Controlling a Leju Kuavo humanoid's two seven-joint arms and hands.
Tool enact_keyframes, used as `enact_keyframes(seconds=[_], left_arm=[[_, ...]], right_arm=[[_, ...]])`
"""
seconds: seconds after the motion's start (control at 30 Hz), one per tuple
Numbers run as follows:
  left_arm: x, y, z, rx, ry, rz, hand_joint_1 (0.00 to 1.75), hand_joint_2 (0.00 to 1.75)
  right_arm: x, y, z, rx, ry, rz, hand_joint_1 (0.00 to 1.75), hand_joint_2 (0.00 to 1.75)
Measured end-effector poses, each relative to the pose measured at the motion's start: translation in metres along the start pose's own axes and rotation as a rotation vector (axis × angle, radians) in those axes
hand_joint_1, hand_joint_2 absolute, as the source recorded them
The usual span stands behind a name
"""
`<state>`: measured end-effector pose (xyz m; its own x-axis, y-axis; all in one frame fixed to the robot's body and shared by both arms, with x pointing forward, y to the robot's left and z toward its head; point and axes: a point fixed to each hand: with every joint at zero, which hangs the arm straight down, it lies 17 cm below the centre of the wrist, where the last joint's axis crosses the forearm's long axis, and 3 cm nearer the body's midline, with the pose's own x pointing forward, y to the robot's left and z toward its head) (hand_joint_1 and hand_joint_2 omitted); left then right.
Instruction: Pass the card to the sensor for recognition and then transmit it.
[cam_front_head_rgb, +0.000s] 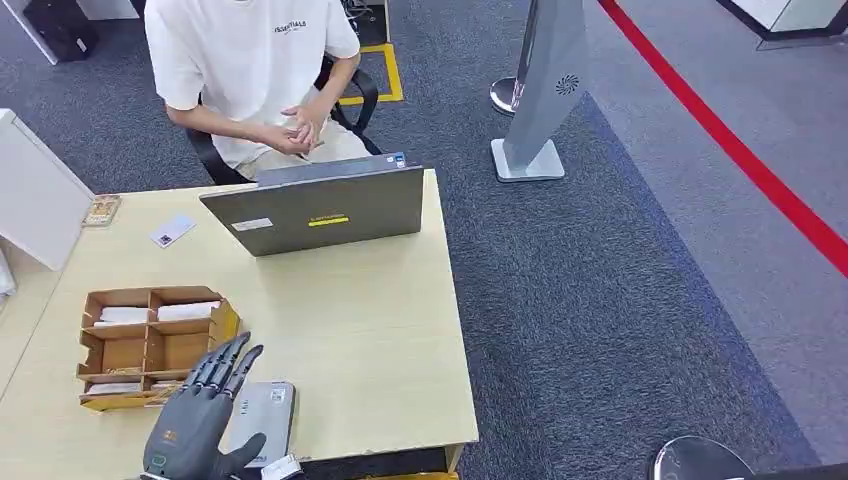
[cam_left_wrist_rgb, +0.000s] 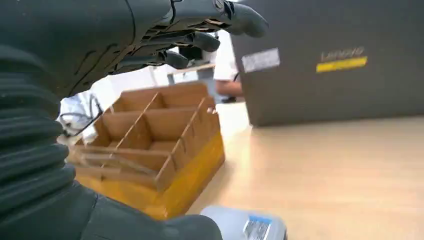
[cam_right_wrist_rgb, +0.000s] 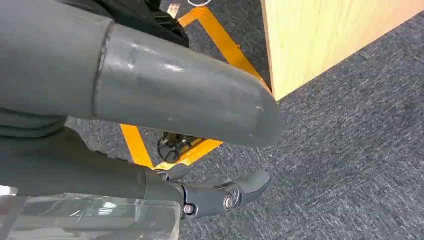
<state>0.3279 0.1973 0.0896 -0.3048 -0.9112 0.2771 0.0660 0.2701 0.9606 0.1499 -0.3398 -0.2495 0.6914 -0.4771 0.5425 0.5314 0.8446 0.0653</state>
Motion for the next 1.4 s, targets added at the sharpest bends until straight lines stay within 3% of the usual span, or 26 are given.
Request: enact_keyframes(seconds=[0.17,0.47,1.13,1.17,1.23,1.4], left_arm=[[-0.012,-0.007,0.009,0.024,0.094,-0.034,0.00,1.75],[-0.016,-0.007,0.016,0.068,0.157,-0.067,0.00,1.75],[-0.024,0.008,0.023,0.165,0.231,-0.066,0.00,1.75],[-0.031,0.010,0.024,0.173,0.257,-0.072,0.00,1.75],[-0.058,0.020,0.030,0.212,0.344,-0.080,0.00,1.75],[-0.087,0.026,0.045,0.245,0.429,-0.093,0.00,1.75]], right_arm=[[-0.001,-0.001,0.000,-0.002,0.003,0.001,0.00,0.00],[-0.003,0.001,0.000,0.006,0.011,0.019,0.00,0.00],[-0.005,0.002,0.001,0.012,0.019,0.042,0.00,0.00],[-0.005,0.002,0.001,0.011,0.020,0.041,0.00,1.75],[-0.005,0.002,0.001,0.014,0.019,0.046,0.00,1.75],[-0.004,0.000,0.000,0.009,0.018,0.043,0.00,1.75]])
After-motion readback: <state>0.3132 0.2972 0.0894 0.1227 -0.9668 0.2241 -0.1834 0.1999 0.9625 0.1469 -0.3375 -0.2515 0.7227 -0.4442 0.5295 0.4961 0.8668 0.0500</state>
